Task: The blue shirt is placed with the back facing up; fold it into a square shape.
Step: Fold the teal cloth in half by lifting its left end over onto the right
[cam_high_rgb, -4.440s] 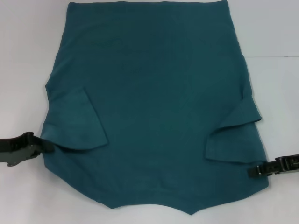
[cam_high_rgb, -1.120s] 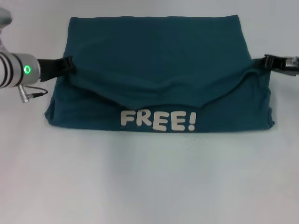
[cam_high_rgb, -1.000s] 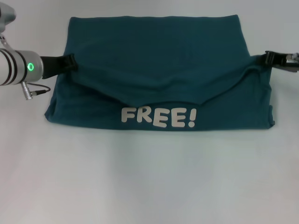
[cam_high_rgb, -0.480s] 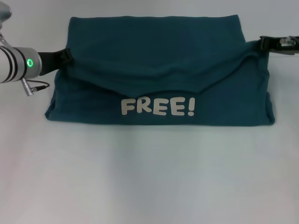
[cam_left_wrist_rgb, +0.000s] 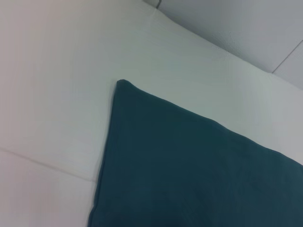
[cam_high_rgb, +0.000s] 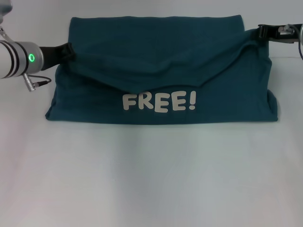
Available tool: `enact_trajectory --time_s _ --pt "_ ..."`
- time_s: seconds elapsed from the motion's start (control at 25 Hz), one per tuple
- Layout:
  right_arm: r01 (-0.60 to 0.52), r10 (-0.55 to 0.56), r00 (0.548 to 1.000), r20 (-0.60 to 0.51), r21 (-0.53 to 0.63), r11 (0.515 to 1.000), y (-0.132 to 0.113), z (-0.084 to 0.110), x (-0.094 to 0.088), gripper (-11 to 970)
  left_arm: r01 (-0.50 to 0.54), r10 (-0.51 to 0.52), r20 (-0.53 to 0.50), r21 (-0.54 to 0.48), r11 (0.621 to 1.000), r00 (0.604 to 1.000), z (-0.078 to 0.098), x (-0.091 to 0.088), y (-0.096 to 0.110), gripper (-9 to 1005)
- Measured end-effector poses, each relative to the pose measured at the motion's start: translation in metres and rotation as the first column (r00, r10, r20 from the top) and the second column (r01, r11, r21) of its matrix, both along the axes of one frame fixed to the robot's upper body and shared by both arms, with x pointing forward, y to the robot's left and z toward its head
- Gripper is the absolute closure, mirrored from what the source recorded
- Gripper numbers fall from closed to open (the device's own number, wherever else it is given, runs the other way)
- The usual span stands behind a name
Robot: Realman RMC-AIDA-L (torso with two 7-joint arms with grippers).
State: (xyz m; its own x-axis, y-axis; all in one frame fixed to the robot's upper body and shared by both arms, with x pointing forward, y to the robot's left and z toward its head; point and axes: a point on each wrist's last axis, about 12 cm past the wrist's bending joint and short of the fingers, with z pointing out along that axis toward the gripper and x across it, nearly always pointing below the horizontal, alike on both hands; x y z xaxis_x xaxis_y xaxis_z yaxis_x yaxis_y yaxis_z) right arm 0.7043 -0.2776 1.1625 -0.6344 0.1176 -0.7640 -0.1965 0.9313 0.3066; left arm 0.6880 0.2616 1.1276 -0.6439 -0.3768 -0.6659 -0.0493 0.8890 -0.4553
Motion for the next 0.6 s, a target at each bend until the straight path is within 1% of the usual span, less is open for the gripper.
enact_trajectory --time_s 0.12,0.2,0.44,0.6 --pt "-0.003 0.003 1.000 -0.009 -0.008 1.000 0.001 -0.004 -0.001 826 0.001 -0.002 0.004 0.010 1.000 1.000 0.000 0.000 -0.001 827" --pt "-0.013 0.013 1.000 -0.021 -0.024 1.000 0.002 -0.007 -0.002 823 0.004 -0.005 0.008 0.035 0.999 1.000 -0.003 0.000 -0.005 825" --pt "-0.065 0.061 0.997 -0.036 -0.103 0.993 0.010 -0.011 -0.002 814 0.003 -0.003 0.002 0.037 0.999 1.000 -0.007 0.000 -0.007 819" --pt "-0.072 0.068 0.997 -0.040 -0.118 0.990 0.012 -0.012 -0.002 809 -0.008 0.008 -0.004 0.027 1.000 1.000 -0.009 -0.002 -0.006 816"
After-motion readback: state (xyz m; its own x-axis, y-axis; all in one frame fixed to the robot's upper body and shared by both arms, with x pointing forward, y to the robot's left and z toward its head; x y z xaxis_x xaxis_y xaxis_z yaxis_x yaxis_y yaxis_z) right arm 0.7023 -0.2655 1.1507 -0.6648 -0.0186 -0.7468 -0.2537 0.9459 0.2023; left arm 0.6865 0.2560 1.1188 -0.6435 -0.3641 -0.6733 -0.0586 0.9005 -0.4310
